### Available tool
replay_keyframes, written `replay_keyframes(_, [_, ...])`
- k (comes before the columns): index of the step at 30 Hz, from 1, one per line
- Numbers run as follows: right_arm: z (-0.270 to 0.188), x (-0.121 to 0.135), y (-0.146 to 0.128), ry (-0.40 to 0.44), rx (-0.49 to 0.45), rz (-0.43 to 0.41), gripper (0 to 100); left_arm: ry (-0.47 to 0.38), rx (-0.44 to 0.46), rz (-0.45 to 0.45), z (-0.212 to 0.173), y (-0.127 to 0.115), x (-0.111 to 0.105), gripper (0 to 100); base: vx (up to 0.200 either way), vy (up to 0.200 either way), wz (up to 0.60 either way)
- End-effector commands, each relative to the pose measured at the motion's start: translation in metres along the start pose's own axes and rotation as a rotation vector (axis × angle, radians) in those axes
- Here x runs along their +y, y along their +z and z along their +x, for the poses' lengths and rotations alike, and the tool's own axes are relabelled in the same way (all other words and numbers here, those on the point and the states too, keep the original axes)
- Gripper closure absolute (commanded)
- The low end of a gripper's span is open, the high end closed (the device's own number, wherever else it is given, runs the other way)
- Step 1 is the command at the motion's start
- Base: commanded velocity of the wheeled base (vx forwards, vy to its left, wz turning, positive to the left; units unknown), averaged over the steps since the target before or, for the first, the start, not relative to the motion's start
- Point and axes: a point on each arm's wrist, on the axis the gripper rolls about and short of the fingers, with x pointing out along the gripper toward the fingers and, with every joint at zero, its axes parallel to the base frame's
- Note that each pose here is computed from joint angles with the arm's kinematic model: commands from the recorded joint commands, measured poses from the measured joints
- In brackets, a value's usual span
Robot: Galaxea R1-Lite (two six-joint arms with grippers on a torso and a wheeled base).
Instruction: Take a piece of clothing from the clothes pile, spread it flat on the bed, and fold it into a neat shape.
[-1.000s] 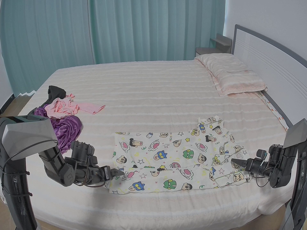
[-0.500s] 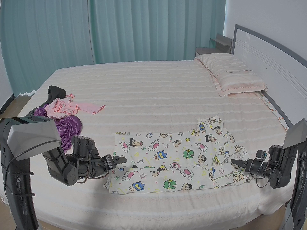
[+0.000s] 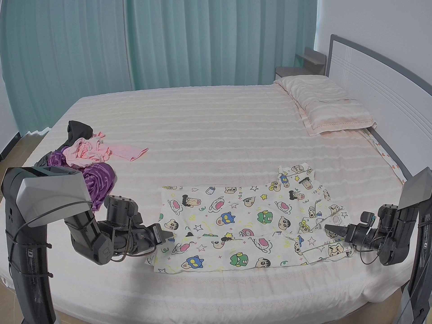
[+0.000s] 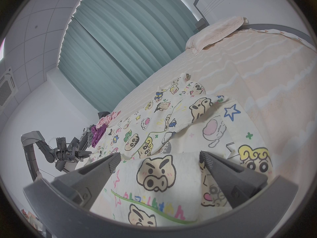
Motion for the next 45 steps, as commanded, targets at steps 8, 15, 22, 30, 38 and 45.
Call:
replay_keyframes(8, [0.001, 0.000, 0.001, 0.003, -0.006, -0.006, 0, 0.039, -0.072, 0.003, 0.004, 0.007, -0.002, 100, 0.000, 0.000, 0.00])
replay_keyframes(15, [0.002, 0.000, 0.001, 0.005, -0.006, -0.009, 0, 0.066, -0.106, -0.054, 0.010, 0.011, -0.002, 100, 0.000, 0.000, 0.00])
replay_keyframes(22, [0.004, 0.002, 0.001, -0.013, -0.012, -0.014, 0, 0.092, -0.073, -0.064, 0.014, 0.011, 0.000, 100, 0.000, 0.000, 0.00])
replay_keyframes(30, [0.005, 0.001, -0.002, -0.015, -0.003, -0.011, 0, 0.098, -0.067, -0.066, 0.015, 0.011, 0.000, 100, 0.000, 0.000, 0.00])
replay_keyframes(38, [0.006, -0.001, -0.004, -0.021, 0.003, -0.004, 0, 0.098, -0.067, -0.066, 0.016, 0.011, 0.000, 100, 0.000, 0.000, 0.00])
replay_keyframes(45, [0.005, -0.001, -0.006, -0.024, 0.007, -0.003, 100, 0.098, -0.070, -0.066, 0.016, 0.011, 0.000, 100, 0.000, 0.000, 0.00])
